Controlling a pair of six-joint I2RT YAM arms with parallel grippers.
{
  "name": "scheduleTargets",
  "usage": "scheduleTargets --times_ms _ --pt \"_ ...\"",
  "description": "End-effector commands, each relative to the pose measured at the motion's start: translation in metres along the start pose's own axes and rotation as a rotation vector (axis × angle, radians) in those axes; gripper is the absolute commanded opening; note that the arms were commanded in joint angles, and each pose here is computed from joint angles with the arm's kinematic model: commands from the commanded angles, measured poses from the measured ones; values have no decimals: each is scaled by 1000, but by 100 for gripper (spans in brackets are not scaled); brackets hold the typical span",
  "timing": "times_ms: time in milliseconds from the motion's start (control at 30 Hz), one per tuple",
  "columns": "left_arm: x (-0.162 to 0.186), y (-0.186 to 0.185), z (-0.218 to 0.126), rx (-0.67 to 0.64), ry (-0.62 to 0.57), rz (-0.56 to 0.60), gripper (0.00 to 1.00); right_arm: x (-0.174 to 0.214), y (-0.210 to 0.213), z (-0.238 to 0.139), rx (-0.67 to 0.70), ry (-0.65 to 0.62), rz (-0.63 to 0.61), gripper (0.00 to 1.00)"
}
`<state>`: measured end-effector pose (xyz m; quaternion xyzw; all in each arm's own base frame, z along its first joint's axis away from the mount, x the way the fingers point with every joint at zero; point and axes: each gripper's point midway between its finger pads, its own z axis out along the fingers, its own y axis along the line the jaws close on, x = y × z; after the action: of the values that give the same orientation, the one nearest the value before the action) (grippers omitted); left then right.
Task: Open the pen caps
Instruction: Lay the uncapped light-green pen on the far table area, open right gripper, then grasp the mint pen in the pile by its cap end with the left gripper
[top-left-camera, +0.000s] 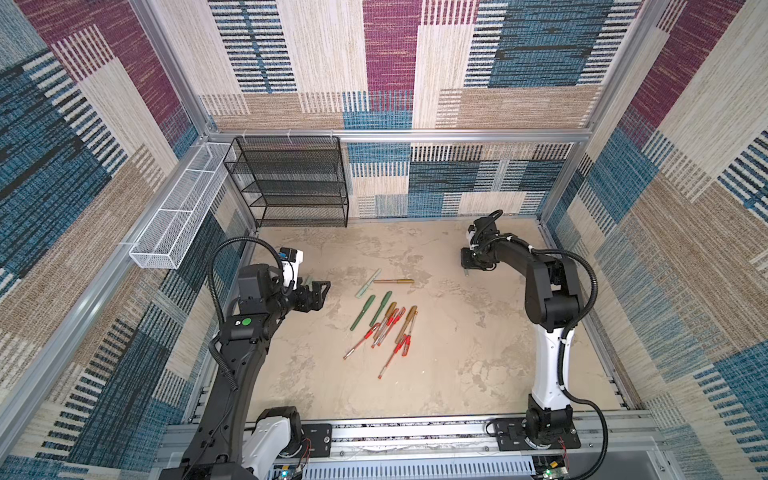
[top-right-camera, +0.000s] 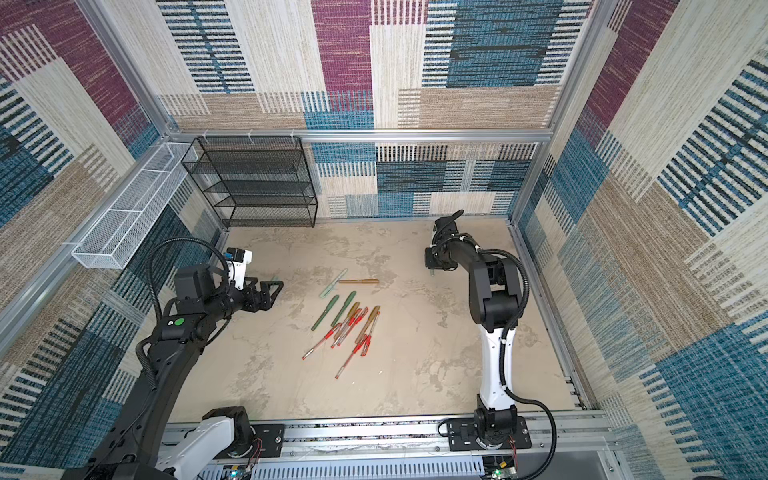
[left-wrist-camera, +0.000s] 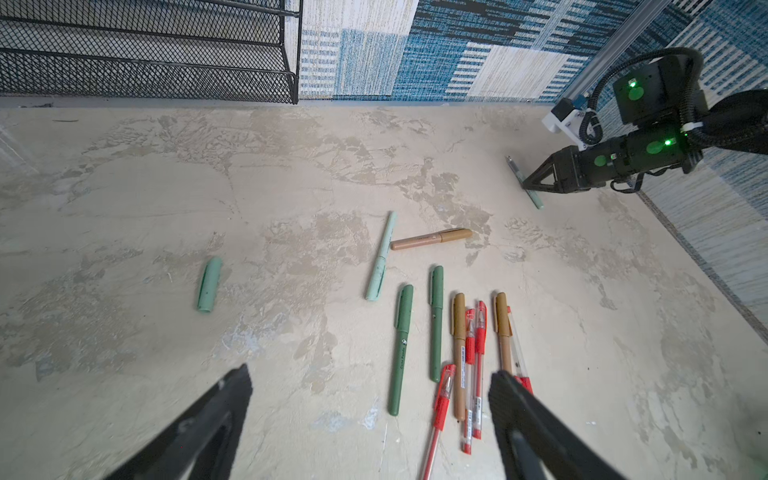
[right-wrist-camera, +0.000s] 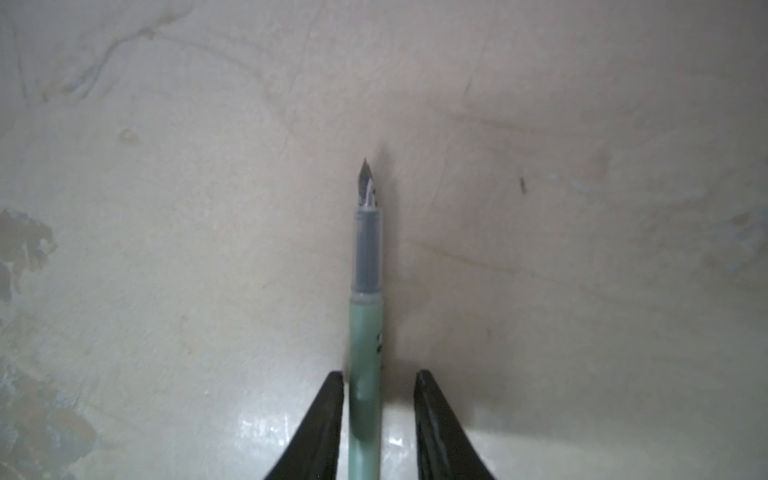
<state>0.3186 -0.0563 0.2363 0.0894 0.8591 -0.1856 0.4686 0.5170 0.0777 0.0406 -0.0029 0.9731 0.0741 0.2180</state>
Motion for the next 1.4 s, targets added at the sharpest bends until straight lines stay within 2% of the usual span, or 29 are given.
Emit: scheduleTargets --times_ms 0,167,300,467,633,800,1033,1133,1367 --pt "-7 -2 0 12 -18 34 92 -14 11 -32 -43 -54 5 35" --pt "-6 -6 5 34 2 63 90 -26 20 -86 -70 -149 -16 40" --pt "-8 -11 14 52 32 98 88 -11 25 -125 -95 -205 -40 45" --pt "-6 -16 35 80 125 129 86 15 28 -182 -114 -321 -60 57" --pt "8 -32 63 121 231 257 86 48 25 -225 -107 -436 -98 65" --pt "26 -38 91 166 354 271 82 82 20 -246 -94 -536 -133 69" --pt "47 -25 135 144 527 276 69 111 11 -285 -66 -794 -157 89" --pt "59 -20 152 133 597 284 68 117 9 -301 -58 -880 -160 97" --pt "81 -19 181 161 715 264 62 119 17 -302 -106 -918 -174 100"
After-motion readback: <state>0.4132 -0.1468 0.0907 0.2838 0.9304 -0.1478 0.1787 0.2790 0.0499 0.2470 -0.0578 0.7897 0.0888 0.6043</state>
